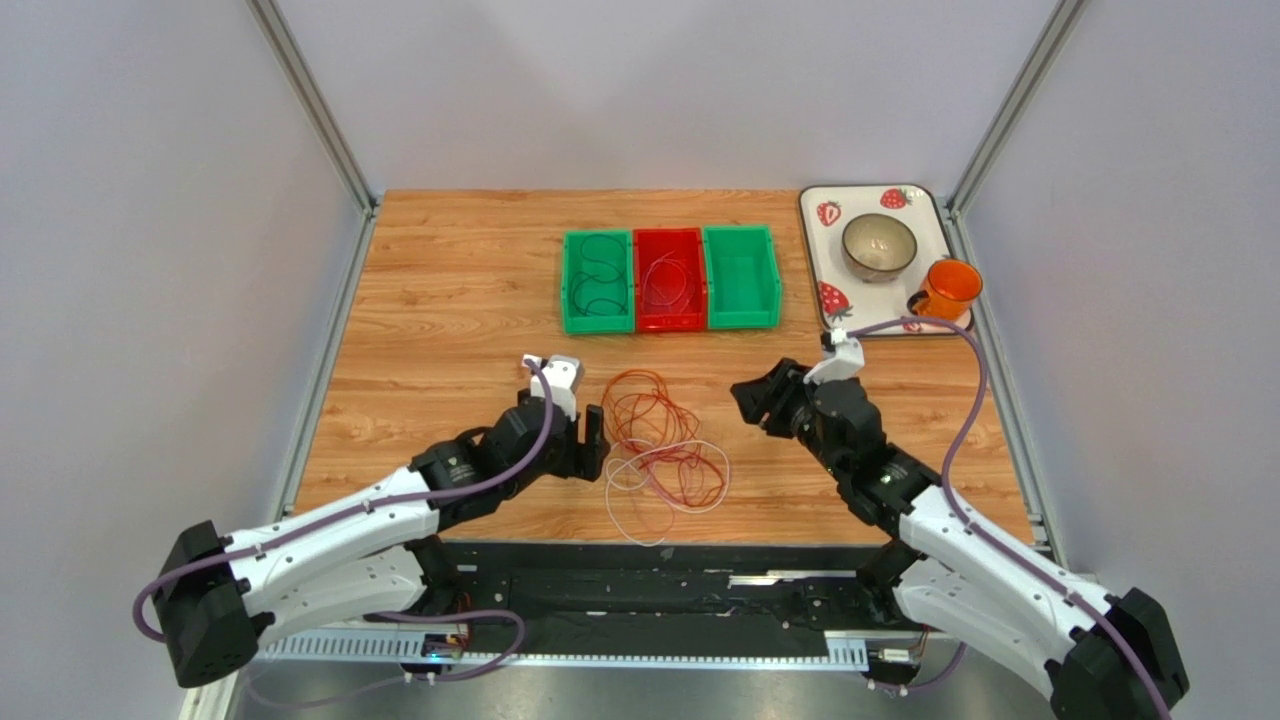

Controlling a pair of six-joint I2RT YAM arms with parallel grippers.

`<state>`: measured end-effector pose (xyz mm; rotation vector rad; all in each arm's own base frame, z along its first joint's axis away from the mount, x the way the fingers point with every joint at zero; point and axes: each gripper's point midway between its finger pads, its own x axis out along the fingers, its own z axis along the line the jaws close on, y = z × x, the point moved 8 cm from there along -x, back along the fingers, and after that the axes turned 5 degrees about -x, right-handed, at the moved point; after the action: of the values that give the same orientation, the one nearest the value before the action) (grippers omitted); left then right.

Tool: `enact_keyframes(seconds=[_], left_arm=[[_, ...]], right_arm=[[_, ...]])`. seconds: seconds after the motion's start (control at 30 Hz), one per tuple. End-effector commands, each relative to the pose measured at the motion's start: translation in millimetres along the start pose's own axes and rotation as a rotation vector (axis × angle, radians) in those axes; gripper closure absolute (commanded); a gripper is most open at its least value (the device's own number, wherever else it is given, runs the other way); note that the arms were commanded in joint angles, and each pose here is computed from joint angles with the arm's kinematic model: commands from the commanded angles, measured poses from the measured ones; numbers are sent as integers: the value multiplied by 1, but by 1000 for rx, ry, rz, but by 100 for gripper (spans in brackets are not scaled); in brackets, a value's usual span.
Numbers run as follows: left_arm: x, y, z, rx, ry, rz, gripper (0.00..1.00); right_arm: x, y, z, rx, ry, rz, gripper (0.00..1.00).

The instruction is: Untangle the cables

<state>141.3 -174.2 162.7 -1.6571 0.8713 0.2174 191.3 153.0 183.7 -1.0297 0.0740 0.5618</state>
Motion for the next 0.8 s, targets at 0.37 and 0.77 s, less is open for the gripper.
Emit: enact_keyframes(seconds=[0.37, 0.77], left_arm=[[64, 24, -28, -57, 30, 88, 32], [82, 16, -41, -43, 1, 102, 40]], right_arm=[[-10, 30, -5, -55, 123, 111, 50], [-10, 31, -3, -65, 105, 108, 50]])
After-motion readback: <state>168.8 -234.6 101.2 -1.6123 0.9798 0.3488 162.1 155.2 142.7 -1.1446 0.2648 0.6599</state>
